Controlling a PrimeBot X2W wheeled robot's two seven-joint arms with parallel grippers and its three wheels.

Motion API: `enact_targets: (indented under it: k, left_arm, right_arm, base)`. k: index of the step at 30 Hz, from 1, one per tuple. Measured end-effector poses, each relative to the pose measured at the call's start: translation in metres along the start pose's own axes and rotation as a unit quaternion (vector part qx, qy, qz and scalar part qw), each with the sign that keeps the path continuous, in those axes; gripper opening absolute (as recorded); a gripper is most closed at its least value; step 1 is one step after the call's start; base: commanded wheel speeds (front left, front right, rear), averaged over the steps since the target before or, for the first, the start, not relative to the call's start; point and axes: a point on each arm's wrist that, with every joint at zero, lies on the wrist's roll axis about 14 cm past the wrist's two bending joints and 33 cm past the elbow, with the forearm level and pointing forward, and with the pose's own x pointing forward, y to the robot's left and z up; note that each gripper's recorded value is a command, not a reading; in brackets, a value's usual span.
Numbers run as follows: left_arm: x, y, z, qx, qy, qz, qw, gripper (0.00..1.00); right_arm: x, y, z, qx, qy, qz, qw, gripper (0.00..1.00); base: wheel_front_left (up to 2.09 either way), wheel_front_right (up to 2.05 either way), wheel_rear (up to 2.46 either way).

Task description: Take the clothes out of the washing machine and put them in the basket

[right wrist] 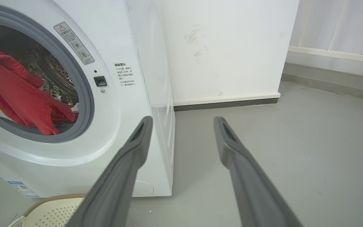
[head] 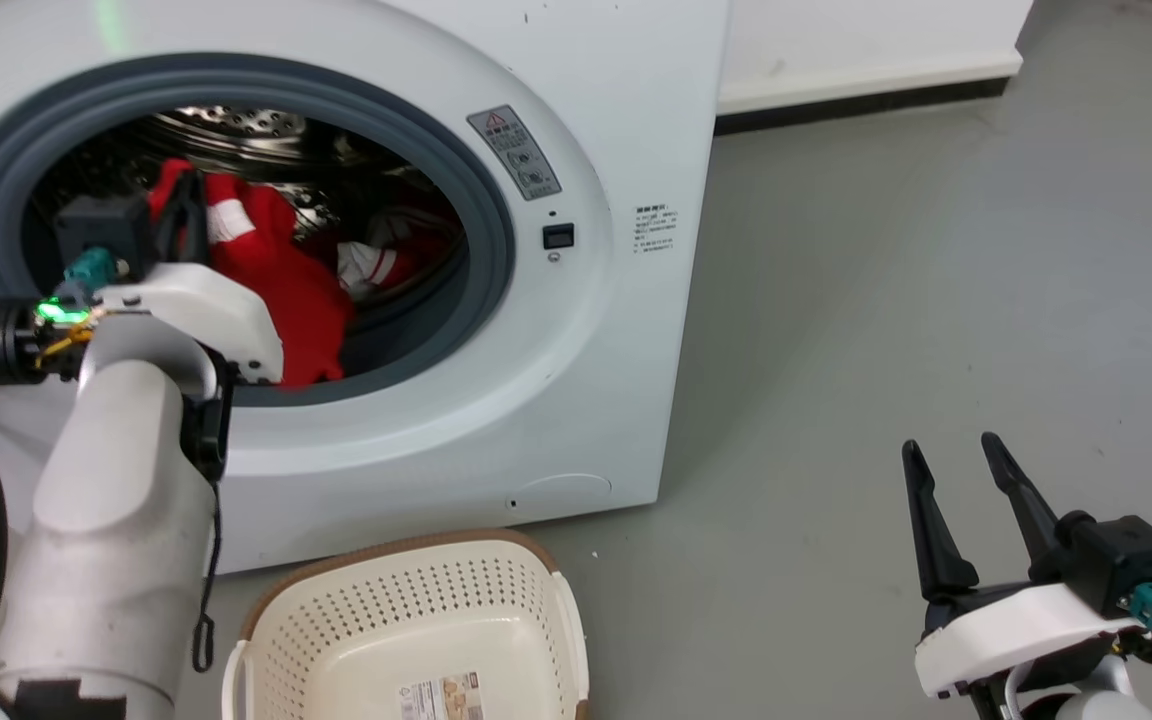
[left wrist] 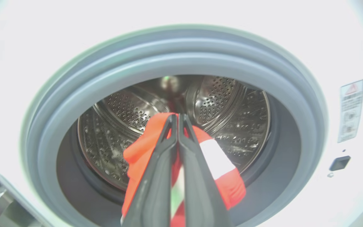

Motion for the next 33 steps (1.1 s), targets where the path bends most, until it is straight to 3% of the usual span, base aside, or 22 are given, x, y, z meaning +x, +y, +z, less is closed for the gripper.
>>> enact_targets:
  k: [13,18,24,33]
  left_arm:
    - [-0.062,-0.003,0.049,-0.008,-0.103,0.005,0.995,0.0]
    - [-0.09,-0.007,0.048,-0.012,-0.103,0.008,0.995,0.0]
    - [-0.124,-0.021,0.012,-0.032,-0.049,0.007,0.998,0.0]
    - [-0.164,-0.037,-0.095,-0.079,0.111,0.023,0.99,0.0]
  right_arm:
    - [-0.012,0.009,0.011,0.001,-0.009,0.015,1.0,1.0]
    - [-0.01,0.014,0.013,0.001,-0.008,0.022,1.0,1.0]
    - [-0.006,0.02,0.006,0.001,0.003,0.032,0.999,1.0]
    - [0.012,0.028,-0.004,0.004,0.016,0.044,0.999,1.0]
  base:
    - [0.0,0.0,0.0]
    - [0.0,0.0,0.0]
    - [0.0,0.0,0.0]
    - [0.0,0.0,0.0]
